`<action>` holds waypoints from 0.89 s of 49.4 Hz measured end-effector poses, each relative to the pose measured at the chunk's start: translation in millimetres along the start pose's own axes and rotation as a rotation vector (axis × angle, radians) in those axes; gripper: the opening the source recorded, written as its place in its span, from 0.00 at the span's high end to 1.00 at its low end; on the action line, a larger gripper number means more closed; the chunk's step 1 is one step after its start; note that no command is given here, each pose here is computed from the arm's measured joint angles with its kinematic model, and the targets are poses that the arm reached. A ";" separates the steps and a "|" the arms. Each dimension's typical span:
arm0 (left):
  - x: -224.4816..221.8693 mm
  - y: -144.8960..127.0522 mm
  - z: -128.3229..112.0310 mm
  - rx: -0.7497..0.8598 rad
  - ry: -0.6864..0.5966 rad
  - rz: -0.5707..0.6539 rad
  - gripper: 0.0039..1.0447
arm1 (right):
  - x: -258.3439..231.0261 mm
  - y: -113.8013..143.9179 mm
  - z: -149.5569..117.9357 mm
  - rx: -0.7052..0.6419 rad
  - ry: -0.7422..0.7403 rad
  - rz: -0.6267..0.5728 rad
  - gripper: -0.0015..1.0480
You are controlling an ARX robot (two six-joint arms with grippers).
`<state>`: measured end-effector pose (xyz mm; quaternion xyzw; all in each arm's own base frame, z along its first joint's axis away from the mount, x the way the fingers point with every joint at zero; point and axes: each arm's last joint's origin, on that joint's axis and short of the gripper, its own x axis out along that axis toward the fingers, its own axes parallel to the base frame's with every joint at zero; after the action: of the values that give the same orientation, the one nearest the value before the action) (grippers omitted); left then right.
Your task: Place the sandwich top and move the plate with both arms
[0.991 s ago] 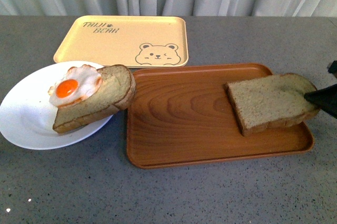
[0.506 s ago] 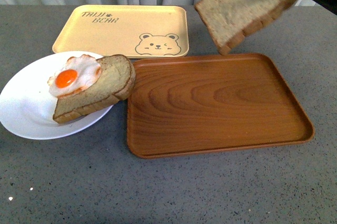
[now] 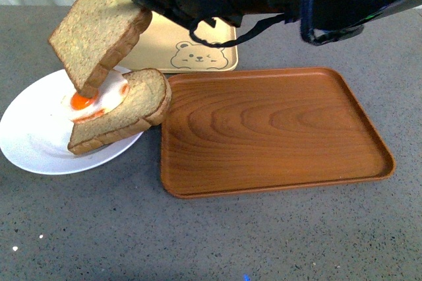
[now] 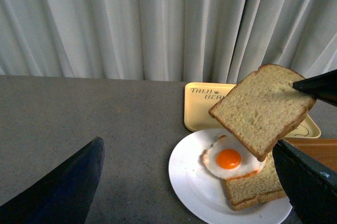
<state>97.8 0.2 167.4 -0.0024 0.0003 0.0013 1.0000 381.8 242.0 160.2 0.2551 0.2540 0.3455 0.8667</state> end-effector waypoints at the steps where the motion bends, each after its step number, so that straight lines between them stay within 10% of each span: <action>1: 0.0 0.0 0.0 0.000 0.000 0.000 0.08 | 2.2 1.5 -2.0 0.003 0.005 0.002 0.98; 30: 0.0 0.0 0.0 0.000 0.000 0.000 0.08 | 19.8 0.6 -53.8 0.028 0.114 -0.096 0.97; 44: 0.0 0.0 0.0 0.000 0.000 0.000 0.08 | -8.1 -16.0 -64.3 -0.002 0.094 -0.193 0.49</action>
<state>97.8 0.2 167.4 -0.0024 0.0003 0.0011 1.0000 344.6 243.2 104.9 0.2120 0.3174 0.2725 0.8832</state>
